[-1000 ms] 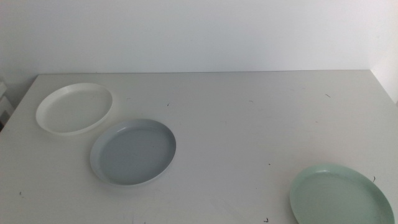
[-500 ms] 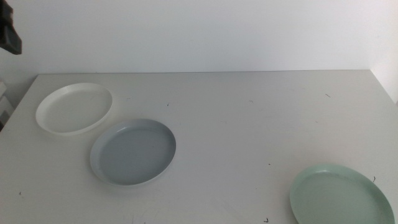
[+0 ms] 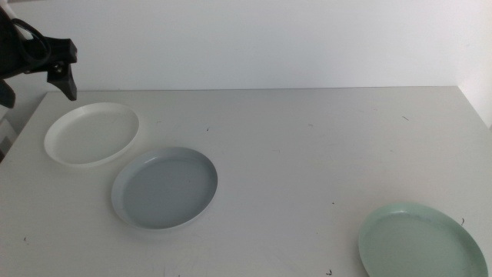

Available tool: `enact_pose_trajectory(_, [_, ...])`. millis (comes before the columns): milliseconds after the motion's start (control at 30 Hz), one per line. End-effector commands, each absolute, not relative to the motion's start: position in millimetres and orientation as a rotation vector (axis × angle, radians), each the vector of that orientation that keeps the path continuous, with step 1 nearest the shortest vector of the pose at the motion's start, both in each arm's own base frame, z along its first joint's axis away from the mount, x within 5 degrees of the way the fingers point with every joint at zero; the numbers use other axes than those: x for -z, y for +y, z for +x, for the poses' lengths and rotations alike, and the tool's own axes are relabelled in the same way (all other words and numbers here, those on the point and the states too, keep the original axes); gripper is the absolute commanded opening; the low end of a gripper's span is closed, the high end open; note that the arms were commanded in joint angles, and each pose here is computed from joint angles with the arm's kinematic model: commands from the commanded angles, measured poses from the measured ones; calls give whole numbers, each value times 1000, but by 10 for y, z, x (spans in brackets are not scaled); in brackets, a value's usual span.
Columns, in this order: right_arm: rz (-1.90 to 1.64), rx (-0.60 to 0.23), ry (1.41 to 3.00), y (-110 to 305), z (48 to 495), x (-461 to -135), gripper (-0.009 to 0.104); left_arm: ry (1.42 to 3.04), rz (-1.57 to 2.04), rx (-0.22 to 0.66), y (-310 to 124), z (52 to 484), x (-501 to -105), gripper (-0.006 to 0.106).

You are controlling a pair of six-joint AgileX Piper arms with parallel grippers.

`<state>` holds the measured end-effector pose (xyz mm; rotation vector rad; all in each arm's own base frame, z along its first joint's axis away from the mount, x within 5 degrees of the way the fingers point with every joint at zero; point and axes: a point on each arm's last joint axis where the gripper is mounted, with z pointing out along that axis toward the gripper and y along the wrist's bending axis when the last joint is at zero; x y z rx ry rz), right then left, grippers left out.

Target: Stack the three bowls on top of each other.

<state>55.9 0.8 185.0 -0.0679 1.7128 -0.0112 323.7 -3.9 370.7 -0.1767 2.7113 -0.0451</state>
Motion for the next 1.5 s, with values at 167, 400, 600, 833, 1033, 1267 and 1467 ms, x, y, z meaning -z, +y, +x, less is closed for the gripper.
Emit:
enact_pose_trajectory(167, [-79,26,1600,10,545,-1957,48,2751,-196,64,-51,3403,-3579,105])
enact_pose_trajectory(400, [-79,26,1600,10,545,-1957,48,2832,-154,66,-65,3638,-3234,105])
enact_pose_trajectory(600, [-79,26,1600,10,545,-1957,48,2872,-82,148,-126,3834,-2935,105])
enact_pose_trajectory(833, [-79,26,1600,10,545,-1957,48,2926,-48,280,-211,4010,-2573,105])
enact_pose_trajectory(1033, [-79,26,1600,10,545,-1957,48,3003,-53,310,-229,4104,-2253,104])
enact_pose_trajectory(1267, [-79,26,1600,10,545,-1957,48,3051,-19,367,-265,4157,-2021,76])
enact_pose_trajectory(1467, [-79,26,1600,10,545,-1957,48,3052,-16,356,-259,4174,-1976,54])
